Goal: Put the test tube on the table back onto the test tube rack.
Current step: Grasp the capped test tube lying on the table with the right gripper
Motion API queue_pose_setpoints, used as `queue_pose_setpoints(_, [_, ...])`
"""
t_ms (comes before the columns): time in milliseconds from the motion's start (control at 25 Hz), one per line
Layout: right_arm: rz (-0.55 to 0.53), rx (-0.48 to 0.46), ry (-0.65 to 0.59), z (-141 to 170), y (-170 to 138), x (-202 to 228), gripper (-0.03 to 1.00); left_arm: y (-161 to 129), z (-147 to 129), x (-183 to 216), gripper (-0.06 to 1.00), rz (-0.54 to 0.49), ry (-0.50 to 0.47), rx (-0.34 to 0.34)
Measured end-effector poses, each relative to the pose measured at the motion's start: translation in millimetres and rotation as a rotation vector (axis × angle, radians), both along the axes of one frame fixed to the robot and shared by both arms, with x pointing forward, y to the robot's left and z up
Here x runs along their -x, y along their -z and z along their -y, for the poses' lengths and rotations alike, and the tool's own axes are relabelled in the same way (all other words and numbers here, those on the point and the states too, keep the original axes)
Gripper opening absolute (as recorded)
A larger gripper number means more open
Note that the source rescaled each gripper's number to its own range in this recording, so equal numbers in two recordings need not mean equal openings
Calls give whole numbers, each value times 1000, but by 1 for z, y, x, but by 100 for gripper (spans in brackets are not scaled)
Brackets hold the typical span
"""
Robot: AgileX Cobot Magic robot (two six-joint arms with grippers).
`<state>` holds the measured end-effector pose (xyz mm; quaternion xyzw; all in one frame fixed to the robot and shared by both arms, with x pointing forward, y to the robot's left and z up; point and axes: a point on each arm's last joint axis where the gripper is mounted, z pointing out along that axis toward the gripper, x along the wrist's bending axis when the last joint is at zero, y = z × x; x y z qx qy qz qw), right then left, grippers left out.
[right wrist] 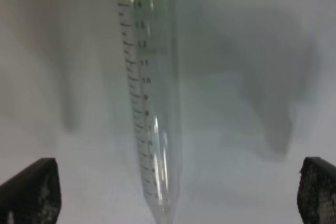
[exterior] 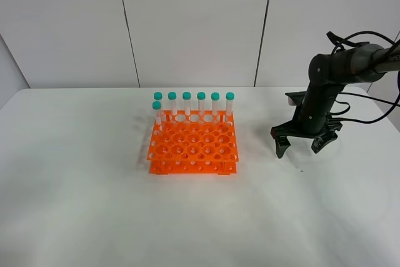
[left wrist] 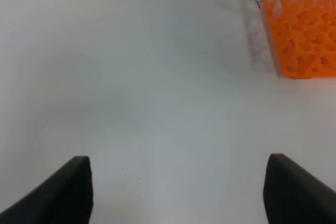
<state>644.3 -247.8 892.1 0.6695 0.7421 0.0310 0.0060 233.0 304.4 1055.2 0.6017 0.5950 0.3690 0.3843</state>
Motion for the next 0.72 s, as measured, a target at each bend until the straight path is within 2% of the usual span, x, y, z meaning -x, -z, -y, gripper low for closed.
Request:
queue_pose_setpoints(440, [26,28,-59,-21,0,1,100,0,0,0,89,0,0,0])
queue_pose_setpoints(720, [24,-9,-6,-3,0,-2,100,0,0,0,89,0,0,0])
